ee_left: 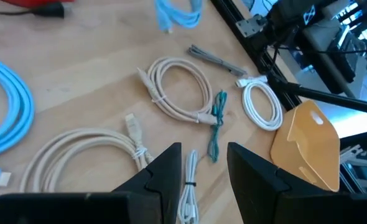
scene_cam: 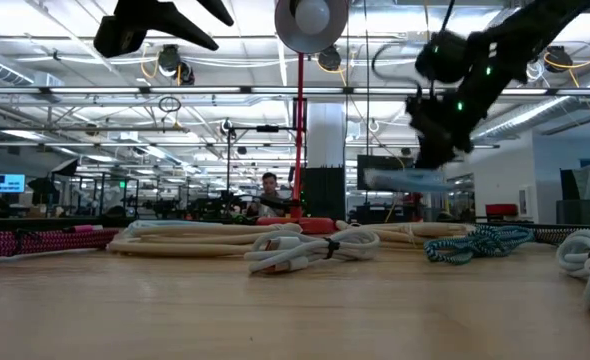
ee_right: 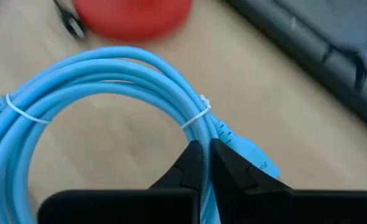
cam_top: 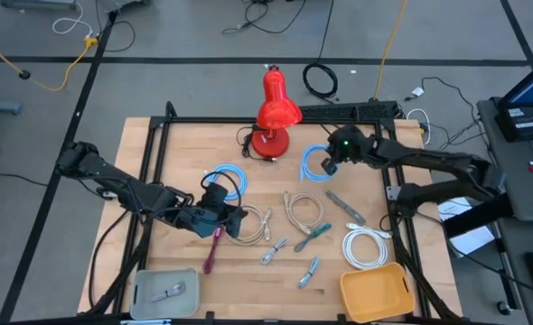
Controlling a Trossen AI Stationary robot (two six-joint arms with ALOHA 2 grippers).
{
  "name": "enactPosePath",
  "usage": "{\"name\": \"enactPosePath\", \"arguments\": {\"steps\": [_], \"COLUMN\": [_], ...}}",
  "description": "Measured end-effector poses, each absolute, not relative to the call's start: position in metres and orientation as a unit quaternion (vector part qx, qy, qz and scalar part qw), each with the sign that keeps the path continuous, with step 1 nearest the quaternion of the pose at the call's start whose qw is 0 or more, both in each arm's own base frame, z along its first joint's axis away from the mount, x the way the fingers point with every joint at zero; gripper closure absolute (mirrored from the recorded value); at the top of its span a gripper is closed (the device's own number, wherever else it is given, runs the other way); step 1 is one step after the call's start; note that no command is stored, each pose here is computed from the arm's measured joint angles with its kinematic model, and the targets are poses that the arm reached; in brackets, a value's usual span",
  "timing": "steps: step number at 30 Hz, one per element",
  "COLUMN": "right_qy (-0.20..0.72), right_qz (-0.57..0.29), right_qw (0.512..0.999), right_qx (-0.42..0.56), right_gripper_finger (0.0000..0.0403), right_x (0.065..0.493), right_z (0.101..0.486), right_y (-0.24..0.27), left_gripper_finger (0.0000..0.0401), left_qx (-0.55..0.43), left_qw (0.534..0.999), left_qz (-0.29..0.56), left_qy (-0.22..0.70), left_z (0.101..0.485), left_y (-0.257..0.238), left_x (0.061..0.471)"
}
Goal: Pick & Place USB Port
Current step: Put the top blue HDMI cable into the yellow bin
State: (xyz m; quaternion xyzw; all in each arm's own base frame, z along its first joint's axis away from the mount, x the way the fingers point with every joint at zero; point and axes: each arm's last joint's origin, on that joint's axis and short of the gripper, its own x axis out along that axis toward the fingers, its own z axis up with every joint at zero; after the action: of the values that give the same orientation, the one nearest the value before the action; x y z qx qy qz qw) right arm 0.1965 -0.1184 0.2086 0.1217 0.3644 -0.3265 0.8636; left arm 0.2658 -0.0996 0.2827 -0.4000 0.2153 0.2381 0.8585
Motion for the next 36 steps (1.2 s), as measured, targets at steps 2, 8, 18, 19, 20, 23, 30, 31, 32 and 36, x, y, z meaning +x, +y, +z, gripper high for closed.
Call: {"name": "enactPosePath", "arguments": {"steps": [2,8,18,19,20,23,30,31,32,36], "right_qy": [0.339,0.288,0.260,0.259,0.255,0.247,0.273,0.276,0.279,0.293], "right_qz": [-0.314,-0.241,-0.158,-0.158,-0.161,-0.174,-0.184,-0.188,-0.189,-0.198], "right_qw": [0.880,0.923,0.951,0.952,0.952,0.952,0.944,0.942,0.941,0.935], "right_qx": [0.108,0.085,0.048,0.046,0.045,0.045,0.036,0.034,0.032,0.023], "right_gripper_finger": [0.0395,0.0395,0.0395,0.0395,0.0395,0.0395,0.0395,0.0395,0.0395,0.0395], "right_x": [0.196,0.191,0.174,0.174,0.174,0.174,0.187,0.190,0.191,0.196], "right_z": [0.226,0.270,0.317,0.320,0.323,0.326,0.315,0.314,0.312,0.307], "right_y": [-0.112,-0.079,-0.024,-0.020,-0.016,-0.007,0.005,0.006,0.007,0.008], "left_gripper_finger": [0.0270,0.0270,0.0270,0.0270,0.0270,0.0270,0.0270,0.0270,0.0270,0.0270], "left_qx": [-0.402,-0.501,-0.671,-0.674,-0.674,-0.671,-0.631,-0.626,-0.622,-0.613], "left_qw": [0.854,0.773,0.726,0.726,0.727,0.736,0.773,0.777,0.779,0.784], "left_qz": [0.254,0.352,0.129,0.100,0.074,0.004,-0.043,-0.047,-0.049,-0.046], "left_qy": [0.211,0.166,-0.075,-0.096,-0.109,-0.093,0.038,0.046,0.056,0.080], "left_z": [0.282,0.266,0.213,0.210,0.210,0.222,0.255,0.260,0.263,0.271], "left_y": [-0.096,-0.068,0.003,0.010,0.017,0.026,0.021,0.021,0.021,0.019], "left_x": [0.266,0.267,0.292,0.294,0.297,0.320,0.381,0.386,0.389,0.397]}}
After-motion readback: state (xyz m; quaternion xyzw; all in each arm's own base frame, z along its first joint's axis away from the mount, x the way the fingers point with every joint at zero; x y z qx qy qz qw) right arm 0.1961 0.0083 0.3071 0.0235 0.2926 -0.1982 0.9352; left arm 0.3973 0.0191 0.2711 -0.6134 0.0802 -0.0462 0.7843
